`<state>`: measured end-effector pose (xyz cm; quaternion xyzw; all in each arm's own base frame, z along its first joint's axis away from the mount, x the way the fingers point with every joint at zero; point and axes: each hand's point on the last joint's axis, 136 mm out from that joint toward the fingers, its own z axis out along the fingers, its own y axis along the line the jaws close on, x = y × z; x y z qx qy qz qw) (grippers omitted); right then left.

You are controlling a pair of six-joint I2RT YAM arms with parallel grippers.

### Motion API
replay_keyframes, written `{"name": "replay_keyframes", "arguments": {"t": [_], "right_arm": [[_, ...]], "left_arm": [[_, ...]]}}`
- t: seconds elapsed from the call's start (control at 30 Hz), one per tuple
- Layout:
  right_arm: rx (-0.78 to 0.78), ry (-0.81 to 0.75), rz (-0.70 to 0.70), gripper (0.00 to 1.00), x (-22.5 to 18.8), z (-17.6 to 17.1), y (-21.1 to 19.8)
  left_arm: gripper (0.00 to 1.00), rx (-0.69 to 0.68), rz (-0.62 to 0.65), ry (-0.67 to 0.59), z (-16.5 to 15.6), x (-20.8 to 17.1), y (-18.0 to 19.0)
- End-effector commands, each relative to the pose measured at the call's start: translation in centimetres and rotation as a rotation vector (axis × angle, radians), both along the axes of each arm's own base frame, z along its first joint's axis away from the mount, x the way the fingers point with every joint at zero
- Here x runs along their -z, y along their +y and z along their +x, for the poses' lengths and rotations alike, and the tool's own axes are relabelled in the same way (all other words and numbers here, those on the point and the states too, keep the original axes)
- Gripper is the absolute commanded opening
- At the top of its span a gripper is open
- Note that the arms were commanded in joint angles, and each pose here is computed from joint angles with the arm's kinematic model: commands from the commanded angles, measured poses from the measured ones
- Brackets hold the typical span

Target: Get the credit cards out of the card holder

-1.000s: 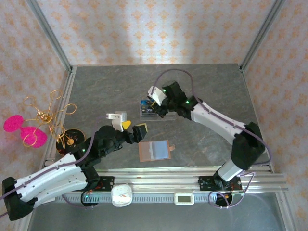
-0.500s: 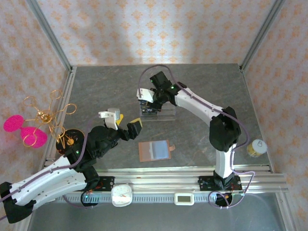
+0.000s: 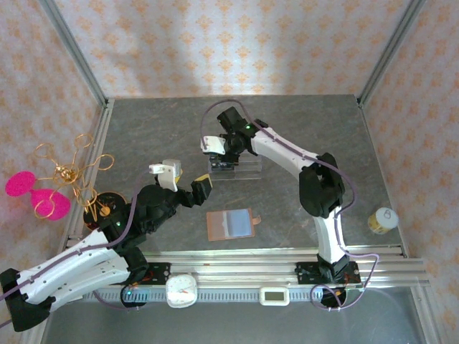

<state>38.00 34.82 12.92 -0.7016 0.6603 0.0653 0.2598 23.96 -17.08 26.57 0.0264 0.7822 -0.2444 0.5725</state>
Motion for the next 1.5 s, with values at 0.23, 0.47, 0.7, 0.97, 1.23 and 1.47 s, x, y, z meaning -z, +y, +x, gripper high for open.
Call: {"name": "replay_keyframes", "arguments": {"t": [0.23, 0.47, 0.7, 0.97, 1.23, 1.47], "right_arm": [[0.045, -0.005, -0.082, 0.0, 1.8, 0.8, -1.4], [0.043, 0.0, -0.093, 0.0, 2.6, 0.7, -1.2], [0.048, 0.003, -0.108, 0.0, 3.8, 0.6, -1.1], [0.049, -0.021, -0.065, 0.29, 2.6, 0.6, 0.2], [0.117, -0.027, 0.127, 0.51, -3.6, 0.5, 2.0], [0.3, -0.032, 0.462, 0.67, -10.4, -0.9, 1.9]], "left_arm": [[0.99, -0.03, 0.012, -0.017, 0.2, -0.6, 1.0], [0.99, -0.026, 0.007, -0.016, 0.2, -0.5, 1.0], [0.99, -0.023, 0.0, -0.01, 0.2, -0.4, 0.9], [0.99, -0.012, -0.011, -0.007, 0.2, -0.2, 0.7], [0.99, 0.014, -0.055, -0.03, 0.2, -0.9, 0.0], [0.99, 0.001, -0.044, -0.088, 2.1, -2.1, -1.4]]}}
